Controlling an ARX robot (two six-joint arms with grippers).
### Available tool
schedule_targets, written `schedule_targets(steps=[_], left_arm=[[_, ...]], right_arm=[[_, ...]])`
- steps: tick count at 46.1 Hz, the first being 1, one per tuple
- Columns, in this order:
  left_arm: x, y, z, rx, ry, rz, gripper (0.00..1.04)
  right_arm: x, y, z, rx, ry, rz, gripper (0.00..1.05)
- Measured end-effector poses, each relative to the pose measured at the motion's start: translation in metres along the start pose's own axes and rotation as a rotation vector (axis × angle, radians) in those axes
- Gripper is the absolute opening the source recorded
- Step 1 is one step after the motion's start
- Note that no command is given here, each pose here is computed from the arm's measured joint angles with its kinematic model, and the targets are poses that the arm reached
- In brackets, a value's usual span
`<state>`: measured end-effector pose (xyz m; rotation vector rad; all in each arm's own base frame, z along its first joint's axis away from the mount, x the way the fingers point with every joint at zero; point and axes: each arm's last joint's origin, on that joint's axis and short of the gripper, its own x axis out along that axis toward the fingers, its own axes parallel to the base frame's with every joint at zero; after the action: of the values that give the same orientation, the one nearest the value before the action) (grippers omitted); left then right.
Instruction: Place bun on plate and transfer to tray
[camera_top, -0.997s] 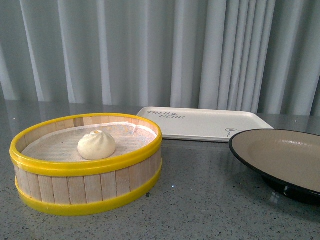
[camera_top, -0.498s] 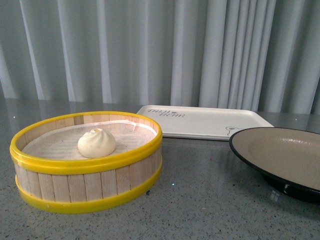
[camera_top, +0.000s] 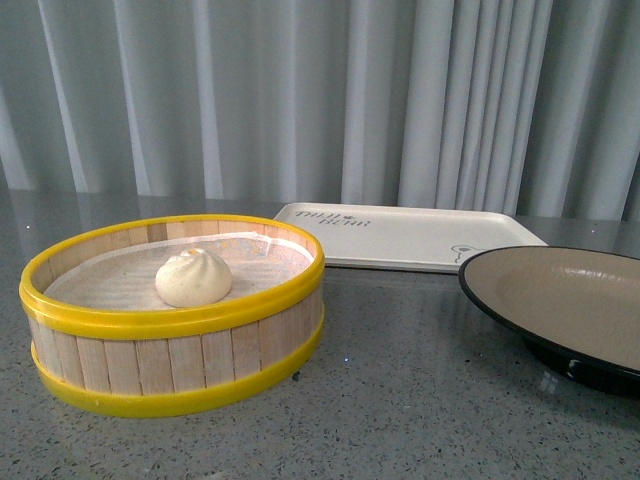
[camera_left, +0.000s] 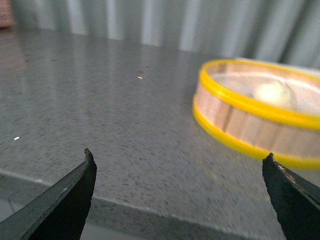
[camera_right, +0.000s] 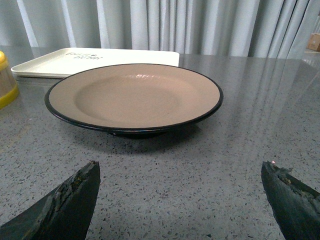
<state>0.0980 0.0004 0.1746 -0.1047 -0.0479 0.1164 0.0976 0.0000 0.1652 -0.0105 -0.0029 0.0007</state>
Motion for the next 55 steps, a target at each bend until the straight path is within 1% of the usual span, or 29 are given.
schedule_targets(steps=[1,2,5,9,13,16,20,25,28,32,33,36,39,43,47,55], left_arm=[[0.002,0.001,0.001,-0.043,-0.010,0.043,0.98],[0.003,0.001,0.002,-0.077,-0.024,0.052,0.98],[0.011,0.003,0.007,-0.145,-0.051,0.041,0.98],[0.022,0.006,0.015,-0.173,-0.083,0.021,0.98],[0.044,0.007,0.035,-0.167,-0.155,-0.036,0.98],[0.068,0.005,0.051,-0.145,-0.207,-0.116,0.98],[0.092,0.002,0.060,-0.105,-0.199,-0.212,0.98],[0.123,-0.007,0.065,-0.044,-0.125,-0.327,0.98],[0.136,-0.017,0.071,-0.010,-0.075,-0.409,0.98],[0.148,-0.037,0.082,0.045,-0.061,-0.565,0.98],[0.151,-0.041,0.085,0.057,-0.057,-0.584,0.98],[0.159,-0.053,0.093,0.092,-0.040,-0.608,0.98],[0.174,-0.067,0.101,0.134,0.039,-0.596,0.98],[0.184,-0.077,0.100,0.163,0.152,-0.570,0.98],[0.190,-0.088,0.097,0.174,0.248,-0.583,0.98],[0.197,-0.109,0.099,0.172,0.357,-0.601,0.98]], right_arm=[[0.000,0.000,0.000,0.000,0.000,0.000,0.96],[0.000,0.000,0.000,0.000,0.000,-0.001,0.96],[0.000,0.000,0.000,0.000,0.000,0.000,0.96],[0.000,0.000,0.000,0.000,0.000,0.000,0.96],[0.000,0.000,0.000,0.000,0.000,0.000,0.96],[0.000,0.000,0.000,0.000,0.000,0.000,0.96],[0.000,0.000,0.000,0.000,0.000,0.000,0.96],[0.000,0.000,0.000,0.000,0.000,0.000,0.96],[0.000,0.000,0.000,0.000,0.000,0.000,0.96],[0.000,0.000,0.000,0.000,0.000,0.000,0.96],[0.000,0.000,0.000,0.000,0.000,0.000,0.96],[0.000,0.000,0.000,0.000,0.000,0.000,0.96],[0.000,0.000,0.000,0.000,0.000,0.000,0.96],[0.000,0.000,0.000,0.000,0.000,0.000,0.96],[0.000,0.000,0.000,0.000,0.000,0.000,0.96],[0.000,0.000,0.000,0.000,0.000,0.000,0.96]])
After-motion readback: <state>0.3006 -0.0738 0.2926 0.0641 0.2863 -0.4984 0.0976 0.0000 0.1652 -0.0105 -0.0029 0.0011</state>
